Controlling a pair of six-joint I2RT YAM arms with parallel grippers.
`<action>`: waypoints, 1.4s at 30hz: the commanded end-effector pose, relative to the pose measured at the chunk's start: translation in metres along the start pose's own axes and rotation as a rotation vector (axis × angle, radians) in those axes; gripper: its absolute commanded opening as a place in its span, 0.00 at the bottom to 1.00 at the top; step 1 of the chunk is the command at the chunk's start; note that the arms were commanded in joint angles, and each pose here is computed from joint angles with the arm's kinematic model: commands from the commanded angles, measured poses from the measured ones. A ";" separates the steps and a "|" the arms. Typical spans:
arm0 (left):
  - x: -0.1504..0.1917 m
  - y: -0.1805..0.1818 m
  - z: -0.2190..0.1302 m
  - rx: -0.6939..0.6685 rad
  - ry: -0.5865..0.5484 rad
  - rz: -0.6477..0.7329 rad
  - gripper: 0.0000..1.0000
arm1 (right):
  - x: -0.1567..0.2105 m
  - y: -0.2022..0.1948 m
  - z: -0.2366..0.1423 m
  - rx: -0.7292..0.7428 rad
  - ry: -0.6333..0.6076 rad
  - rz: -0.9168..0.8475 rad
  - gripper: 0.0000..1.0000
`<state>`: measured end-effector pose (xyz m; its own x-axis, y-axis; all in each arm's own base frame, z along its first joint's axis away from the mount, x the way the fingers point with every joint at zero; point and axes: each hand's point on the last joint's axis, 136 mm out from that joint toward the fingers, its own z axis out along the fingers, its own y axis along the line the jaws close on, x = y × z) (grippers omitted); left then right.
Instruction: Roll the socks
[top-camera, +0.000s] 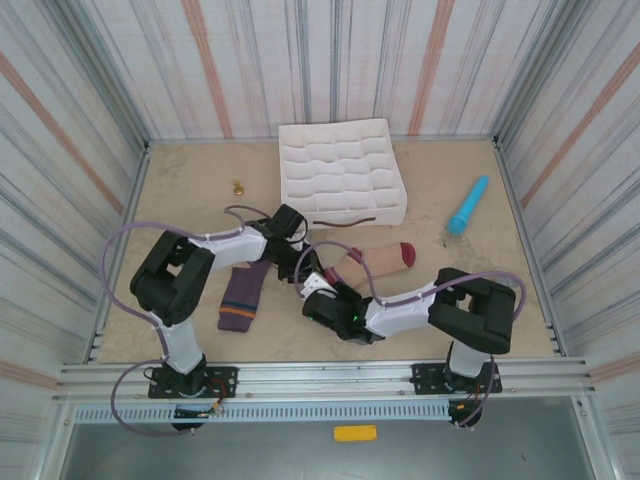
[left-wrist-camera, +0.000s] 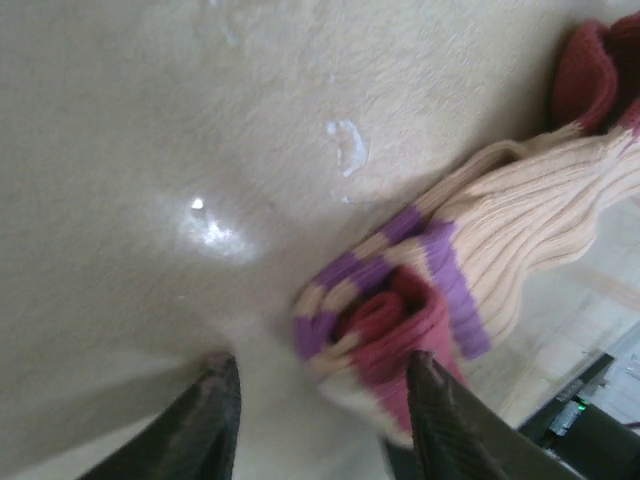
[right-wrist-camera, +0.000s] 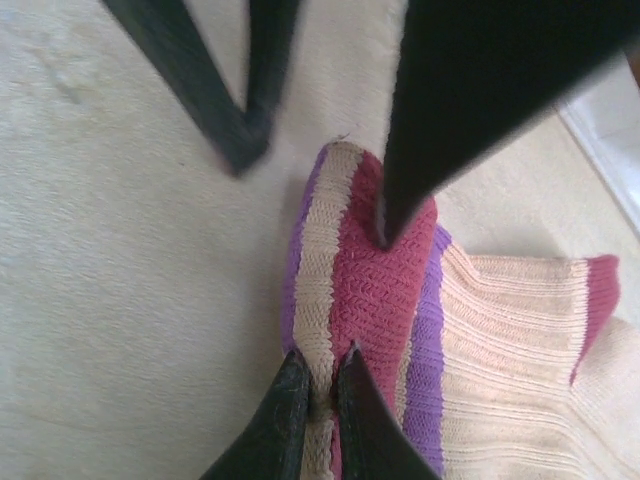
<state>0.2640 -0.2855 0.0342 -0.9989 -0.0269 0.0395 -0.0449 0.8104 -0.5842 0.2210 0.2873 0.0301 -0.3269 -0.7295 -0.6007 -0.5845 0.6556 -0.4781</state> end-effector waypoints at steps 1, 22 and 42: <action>0.001 0.016 -0.011 -0.024 -0.040 -0.042 0.60 | 0.018 0.005 -0.002 -0.147 0.032 0.102 0.00; -0.011 -0.012 -0.027 0.094 -0.166 0.011 0.62 | 0.026 -0.026 -0.018 -0.720 0.050 0.821 0.00; -0.006 -0.042 -0.001 0.124 -0.152 0.083 0.56 | 0.074 -0.052 0.002 -0.825 0.137 1.345 0.00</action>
<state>0.2634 -0.3040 0.0544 -0.9929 -0.0543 -0.1054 0.0294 0.7486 -0.6624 0.2409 0.2076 0.0297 -0.9306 0.1959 -0.3092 -0.1564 0.5511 0.8197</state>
